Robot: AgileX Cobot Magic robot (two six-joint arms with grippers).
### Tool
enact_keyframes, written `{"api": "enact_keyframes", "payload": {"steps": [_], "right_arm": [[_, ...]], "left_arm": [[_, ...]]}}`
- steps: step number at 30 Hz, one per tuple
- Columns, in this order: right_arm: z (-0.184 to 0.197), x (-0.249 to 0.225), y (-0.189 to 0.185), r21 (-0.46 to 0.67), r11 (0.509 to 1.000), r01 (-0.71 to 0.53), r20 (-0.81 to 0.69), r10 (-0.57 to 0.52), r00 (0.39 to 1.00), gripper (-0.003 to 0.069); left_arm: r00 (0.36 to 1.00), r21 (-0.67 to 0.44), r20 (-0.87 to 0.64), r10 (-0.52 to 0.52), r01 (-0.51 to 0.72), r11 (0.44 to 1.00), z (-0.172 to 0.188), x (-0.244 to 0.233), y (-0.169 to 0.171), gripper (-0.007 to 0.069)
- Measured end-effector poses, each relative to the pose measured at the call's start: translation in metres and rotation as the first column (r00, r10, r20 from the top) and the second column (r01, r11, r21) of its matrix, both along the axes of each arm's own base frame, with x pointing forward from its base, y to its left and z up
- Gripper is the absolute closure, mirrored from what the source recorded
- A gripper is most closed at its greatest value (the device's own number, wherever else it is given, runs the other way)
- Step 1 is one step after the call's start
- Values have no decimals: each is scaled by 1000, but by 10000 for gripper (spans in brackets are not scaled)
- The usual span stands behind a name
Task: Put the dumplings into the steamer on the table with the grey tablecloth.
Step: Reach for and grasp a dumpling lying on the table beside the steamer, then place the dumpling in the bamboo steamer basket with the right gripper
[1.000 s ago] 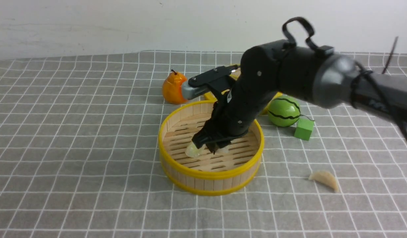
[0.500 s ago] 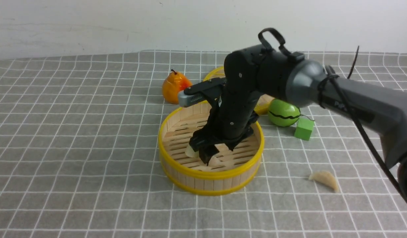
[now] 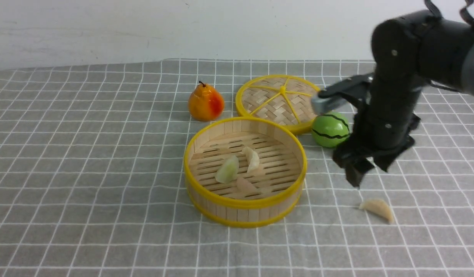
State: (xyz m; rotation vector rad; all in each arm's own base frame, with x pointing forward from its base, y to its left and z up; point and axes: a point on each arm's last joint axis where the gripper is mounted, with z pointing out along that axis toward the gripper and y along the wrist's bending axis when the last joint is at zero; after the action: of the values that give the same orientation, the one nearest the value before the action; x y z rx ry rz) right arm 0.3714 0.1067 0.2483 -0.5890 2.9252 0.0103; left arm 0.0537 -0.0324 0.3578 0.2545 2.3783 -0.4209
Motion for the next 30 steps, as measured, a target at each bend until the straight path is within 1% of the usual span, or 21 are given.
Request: {"api": "enact_keyframes", "payload": {"steps": [3,5,8,13,15,17,18,20,21,22,25,28,30], "right_arm": [[-20,3,-26,19,999,42,2,-42,999,161],[-34,3,-34,30,999,41,-4,-40,999,164],[-54,6,-37,32,999,5,-11,-5,1000,165],[-75,11,-31,29,998,-48,-34,49,998,170],[-81,12,-28,28,998,-63,-34,64,997,195],[-82,13,-28,26,997,-68,-26,69,997,270],[-82,13,-28,26,997,-68,-22,68,997,299],[-82,14,-28,25,998,-63,-17,64,998,425],[-82,14,-28,26,998,-59,-19,59,998,469],[-80,14,-28,27,999,-47,-16,47,999,480],[-73,12,-27,31,999,-28,-17,29,999,470],[-36,12,-11,49,998,-25,46,23,999,470],[-4,12,11,81,996,-47,120,37,992,470]], "left_arm": [[1000,-1,1,0,0,1000,0,0,0,470],[1000,-2,3,0,0,1000,0,0,0,469],[1000,-7,12,0,0,1000,1,1,0,466],[1000,-3,17,3,-3,1000,1,1,0,462],[1000,-3,17,3,-3,1000,1,1,0,461],[1000,-3,17,3,-3,1000,1,1,0,461],[1000,-3,17,3,-3,1000,1,1,0,461],[1000,-3,17,3,-3,1000,1,1,0,461],[1000,-3,17,3,-3,1000,1,1,0,461],[1000,1,20,5,-5,1000,1,1,0,461],[1000,8,24,8,-8,1000,1,2,1,461],[1000,14,27,10,-11,1000,1,2,1,459],[999,19,37,14,-15,1000,1,3,2,458]]}}
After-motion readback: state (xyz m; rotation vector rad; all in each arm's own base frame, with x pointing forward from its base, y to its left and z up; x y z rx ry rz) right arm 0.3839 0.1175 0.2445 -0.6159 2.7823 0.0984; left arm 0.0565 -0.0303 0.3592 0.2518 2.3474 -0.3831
